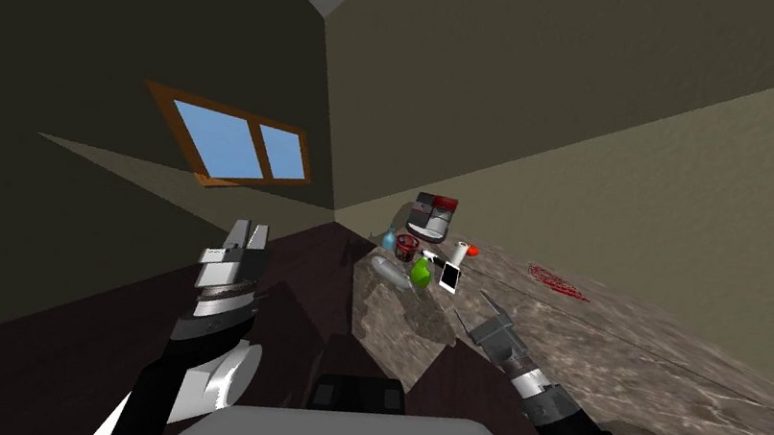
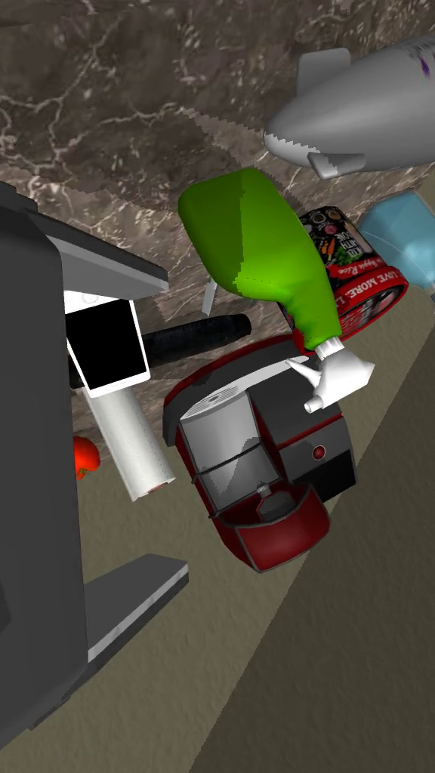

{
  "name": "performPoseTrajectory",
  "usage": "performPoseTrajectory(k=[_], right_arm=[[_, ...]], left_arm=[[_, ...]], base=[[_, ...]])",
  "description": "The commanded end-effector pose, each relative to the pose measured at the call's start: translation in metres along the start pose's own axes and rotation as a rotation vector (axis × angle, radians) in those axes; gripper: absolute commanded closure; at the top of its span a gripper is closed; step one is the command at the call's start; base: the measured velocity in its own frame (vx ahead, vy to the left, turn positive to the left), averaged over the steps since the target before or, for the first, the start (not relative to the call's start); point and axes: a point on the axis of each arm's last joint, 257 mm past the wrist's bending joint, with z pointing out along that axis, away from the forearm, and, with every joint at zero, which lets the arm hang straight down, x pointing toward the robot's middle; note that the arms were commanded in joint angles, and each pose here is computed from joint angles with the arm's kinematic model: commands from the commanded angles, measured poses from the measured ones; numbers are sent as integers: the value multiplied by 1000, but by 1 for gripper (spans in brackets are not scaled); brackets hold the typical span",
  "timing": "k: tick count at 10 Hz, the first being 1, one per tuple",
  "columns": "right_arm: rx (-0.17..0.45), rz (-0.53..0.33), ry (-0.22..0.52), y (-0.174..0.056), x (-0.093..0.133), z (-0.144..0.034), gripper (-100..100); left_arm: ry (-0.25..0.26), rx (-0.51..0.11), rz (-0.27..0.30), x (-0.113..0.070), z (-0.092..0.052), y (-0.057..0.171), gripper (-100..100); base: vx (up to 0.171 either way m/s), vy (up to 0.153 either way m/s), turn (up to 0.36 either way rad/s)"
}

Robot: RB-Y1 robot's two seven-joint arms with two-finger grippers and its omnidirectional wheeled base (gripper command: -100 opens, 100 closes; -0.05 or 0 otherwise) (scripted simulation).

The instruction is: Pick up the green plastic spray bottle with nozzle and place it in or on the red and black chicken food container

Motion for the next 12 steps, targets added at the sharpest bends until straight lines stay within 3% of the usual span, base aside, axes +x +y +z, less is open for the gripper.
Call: performPoseTrajectory(k=[1, 2, 3, 5, 8, 12], right_arm=[[57, 61, -39, -8, -16, -7, -100], [63, 89, -37, -9, -16, -6, -100], [106, 125, -74, -15, -30, -12, -100], [111, 168, -74, -15, -30, -12, -100], [192, 276, -153, -25, -58, -22, -100], [225, 384, -201, -29, -71, -27, -100]], left_arm=[[0, 0, 0, 0, 0, 0, 0], [0, 0, 0, 0, 0, 0, 0], [0, 0, 0, 0, 0, 0, 0], [0, 0, 0, 0, 0, 0, 0], [0, 0, 0, 0, 0, 0, 0], [0, 0, 0, 0, 0, 0, 0]], base=[[-18, -80, 390], [-34, -56, 193], [-58, -69, 293], [-29, -35, 105], [-54, -65, 209], [-30, -41, 206]])
